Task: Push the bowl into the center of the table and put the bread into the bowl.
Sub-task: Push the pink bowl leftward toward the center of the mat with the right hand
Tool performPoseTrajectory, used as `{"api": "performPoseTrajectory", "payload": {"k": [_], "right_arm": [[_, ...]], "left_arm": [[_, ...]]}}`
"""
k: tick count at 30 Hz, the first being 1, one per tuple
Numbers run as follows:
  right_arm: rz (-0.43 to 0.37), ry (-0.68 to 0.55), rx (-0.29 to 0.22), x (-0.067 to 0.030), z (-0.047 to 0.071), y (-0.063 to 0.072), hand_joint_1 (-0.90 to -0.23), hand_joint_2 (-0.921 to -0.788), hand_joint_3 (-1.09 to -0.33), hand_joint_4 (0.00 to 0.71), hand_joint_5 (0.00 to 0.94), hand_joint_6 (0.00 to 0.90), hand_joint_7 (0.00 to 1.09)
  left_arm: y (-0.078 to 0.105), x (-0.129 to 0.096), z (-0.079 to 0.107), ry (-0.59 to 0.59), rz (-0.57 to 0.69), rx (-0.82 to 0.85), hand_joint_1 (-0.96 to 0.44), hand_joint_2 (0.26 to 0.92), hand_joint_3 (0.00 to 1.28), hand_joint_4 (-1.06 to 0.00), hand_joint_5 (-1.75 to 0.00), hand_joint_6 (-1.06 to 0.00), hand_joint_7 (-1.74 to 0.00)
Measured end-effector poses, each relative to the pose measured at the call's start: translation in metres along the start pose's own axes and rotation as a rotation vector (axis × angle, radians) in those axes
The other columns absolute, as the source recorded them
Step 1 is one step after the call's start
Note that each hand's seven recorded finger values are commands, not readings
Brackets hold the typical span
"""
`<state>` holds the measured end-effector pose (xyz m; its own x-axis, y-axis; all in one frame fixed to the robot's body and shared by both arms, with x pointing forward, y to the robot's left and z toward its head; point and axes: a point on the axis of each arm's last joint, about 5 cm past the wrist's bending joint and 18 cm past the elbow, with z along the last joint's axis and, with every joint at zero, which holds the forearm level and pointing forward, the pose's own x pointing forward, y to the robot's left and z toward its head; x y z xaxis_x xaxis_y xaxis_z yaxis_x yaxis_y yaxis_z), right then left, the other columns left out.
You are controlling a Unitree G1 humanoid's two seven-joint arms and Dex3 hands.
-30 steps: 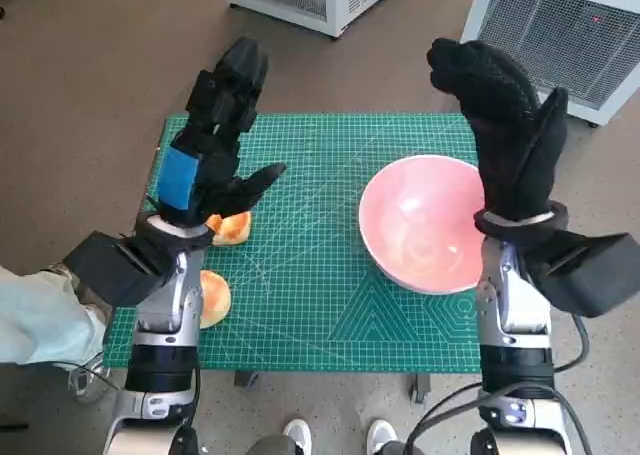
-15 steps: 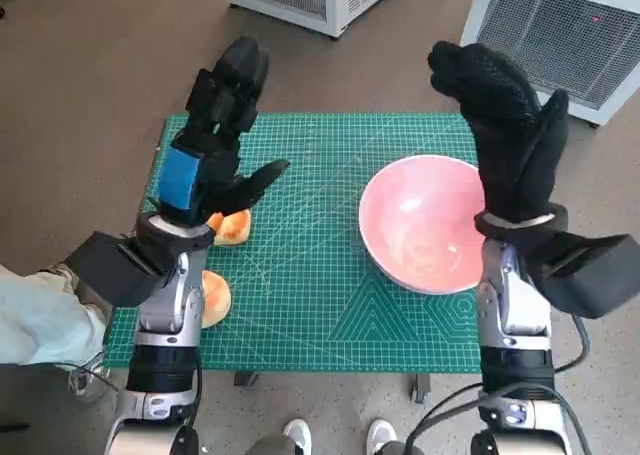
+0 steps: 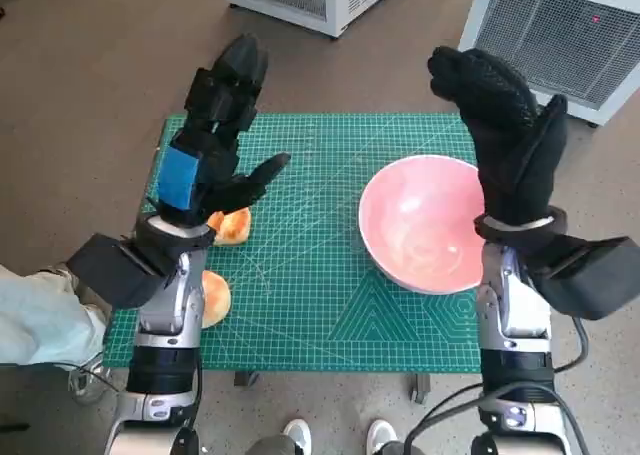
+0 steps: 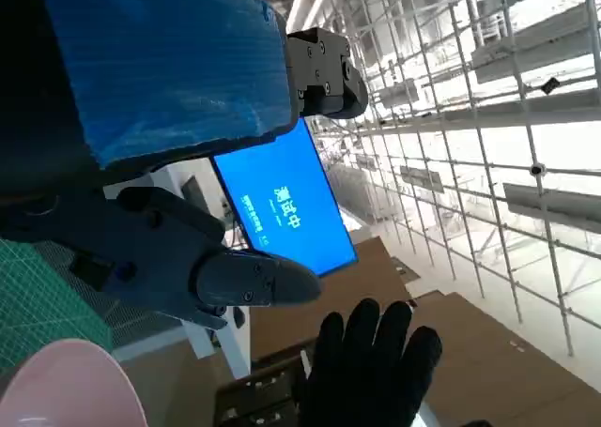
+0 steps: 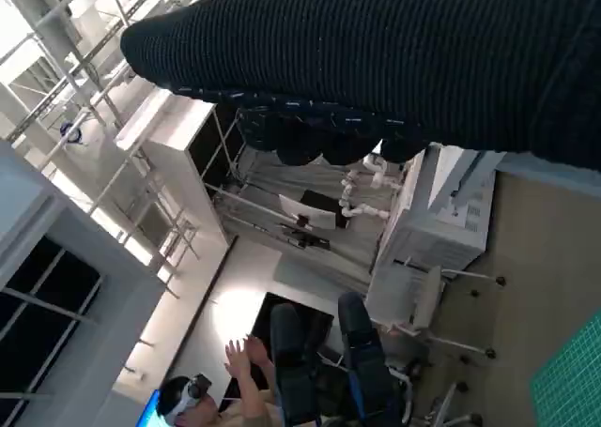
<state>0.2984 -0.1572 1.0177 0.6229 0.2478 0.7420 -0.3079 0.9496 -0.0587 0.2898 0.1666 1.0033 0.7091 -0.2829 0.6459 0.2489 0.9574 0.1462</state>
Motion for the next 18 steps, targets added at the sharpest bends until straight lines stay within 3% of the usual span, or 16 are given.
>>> {"api": "performPoseTrajectory", "payload": {"k": [18], "right_arm": [[0.004, 0.008, 0.002, -0.0023, 0.0002, -0.0022, -0.73, -0.921, -0.723, 0.222, 0.003, 0.165, 0.33]], "left_arm": [[-0.0021, -0.0005, -0.0006, 0.007, 0.001, 0.009, -0.14, 0.921, 0.36, -0.15, -0.01, -0.02, -0.47]]}}
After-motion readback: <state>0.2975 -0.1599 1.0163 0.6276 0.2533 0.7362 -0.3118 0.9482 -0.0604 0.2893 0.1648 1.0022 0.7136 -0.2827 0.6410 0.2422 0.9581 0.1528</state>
